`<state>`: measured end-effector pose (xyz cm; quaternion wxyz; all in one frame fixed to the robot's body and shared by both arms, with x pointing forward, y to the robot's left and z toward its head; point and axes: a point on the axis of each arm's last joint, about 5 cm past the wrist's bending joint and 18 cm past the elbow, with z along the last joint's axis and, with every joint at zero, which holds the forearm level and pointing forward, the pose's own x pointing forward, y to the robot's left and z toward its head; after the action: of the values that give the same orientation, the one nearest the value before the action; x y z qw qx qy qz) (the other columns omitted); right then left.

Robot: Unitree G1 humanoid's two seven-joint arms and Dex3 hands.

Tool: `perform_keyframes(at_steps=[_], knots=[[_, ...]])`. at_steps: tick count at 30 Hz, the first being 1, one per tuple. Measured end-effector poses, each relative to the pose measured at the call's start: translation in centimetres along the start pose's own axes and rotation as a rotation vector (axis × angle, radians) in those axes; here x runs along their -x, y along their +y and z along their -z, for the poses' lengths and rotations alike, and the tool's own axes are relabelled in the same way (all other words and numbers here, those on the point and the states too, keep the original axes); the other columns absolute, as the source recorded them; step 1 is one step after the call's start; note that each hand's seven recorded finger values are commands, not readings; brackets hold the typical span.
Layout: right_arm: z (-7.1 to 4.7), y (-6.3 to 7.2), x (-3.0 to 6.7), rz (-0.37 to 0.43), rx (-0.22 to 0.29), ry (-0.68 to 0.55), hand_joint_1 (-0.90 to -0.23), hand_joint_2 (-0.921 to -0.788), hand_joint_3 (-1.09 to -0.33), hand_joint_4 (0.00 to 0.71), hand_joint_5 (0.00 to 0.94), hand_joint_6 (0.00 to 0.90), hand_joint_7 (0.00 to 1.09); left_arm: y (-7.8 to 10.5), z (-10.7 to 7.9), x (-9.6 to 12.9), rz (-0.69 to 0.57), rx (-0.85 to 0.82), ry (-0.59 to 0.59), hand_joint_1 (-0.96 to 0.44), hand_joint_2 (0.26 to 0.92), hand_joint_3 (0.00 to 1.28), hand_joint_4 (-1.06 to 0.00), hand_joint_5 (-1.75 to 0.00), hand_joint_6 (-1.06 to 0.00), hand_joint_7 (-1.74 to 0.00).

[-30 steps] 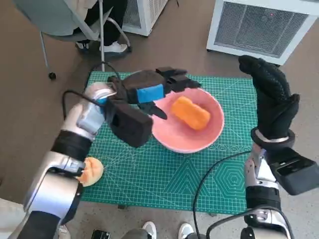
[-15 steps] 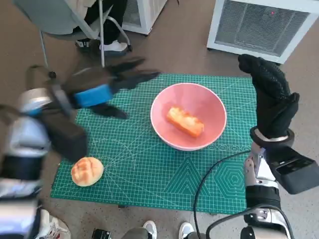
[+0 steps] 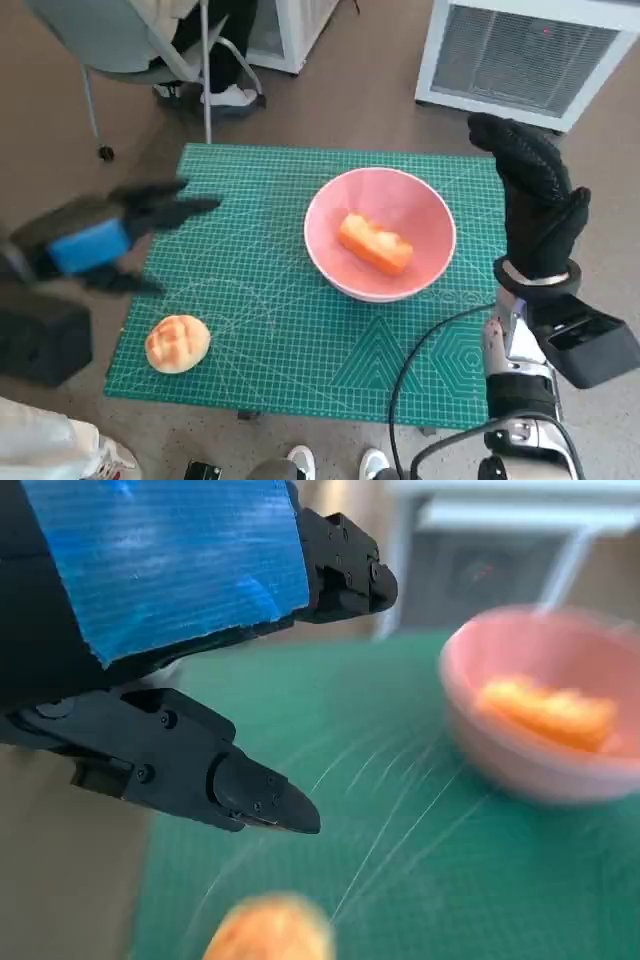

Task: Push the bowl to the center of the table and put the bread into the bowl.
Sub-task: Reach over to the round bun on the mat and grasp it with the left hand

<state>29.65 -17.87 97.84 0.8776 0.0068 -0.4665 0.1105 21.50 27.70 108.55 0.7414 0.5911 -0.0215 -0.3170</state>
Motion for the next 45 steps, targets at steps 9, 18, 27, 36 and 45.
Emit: perform_keyframes(at_steps=[9,18,27,36,45], knots=[[0.2,0.5,-0.58,-0.026,-0.031,0.0,-0.611,-0.921,-0.766,0.37,0.001,0.215,0.34,-2.1,0.0,0.9,0.096,0.054,0.062,-0.13,0.817,0.0,-0.18,0.0,-0.31,-0.01],[0.3,0.6,-0.62,-0.033,-0.036,0.007,-0.613,-0.921,-0.761,0.375,0.003,0.217,0.34,-3.5,0.5,1.0,0.152,0.091,0.083,-0.13,0.815,0.0,-0.17,0.0,-0.3,0.0],[0.4,0.6,-0.65,-0.034,-0.048,0.008,-0.616,-0.921,-0.758,0.381,0.005,0.213,0.34,-5.0,0.9,0.3,0.193,0.12,0.079,-0.13,0.8,0.0,-0.17,0.0,-0.3,0.0],[0.4,0.6,-0.61,-0.036,-0.06,0.005,-0.614,-0.921,-0.757,0.383,0.005,0.214,0.33,-7.6,2.4,-1.3,0.224,0.149,0.09,-0.14,0.795,0.0,-0.19,-0.01,-0.3,0.0],[0.4,0.5,-0.62,-0.037,-0.061,0.006,-0.613,-0.921,-0.754,0.382,0.003,0.215,0.33,-10.9,3.9,-3.1,0.177,0.163,0.096,-0.15,0.829,0.01,-0.43,-0.03,-0.45,-0.04]])
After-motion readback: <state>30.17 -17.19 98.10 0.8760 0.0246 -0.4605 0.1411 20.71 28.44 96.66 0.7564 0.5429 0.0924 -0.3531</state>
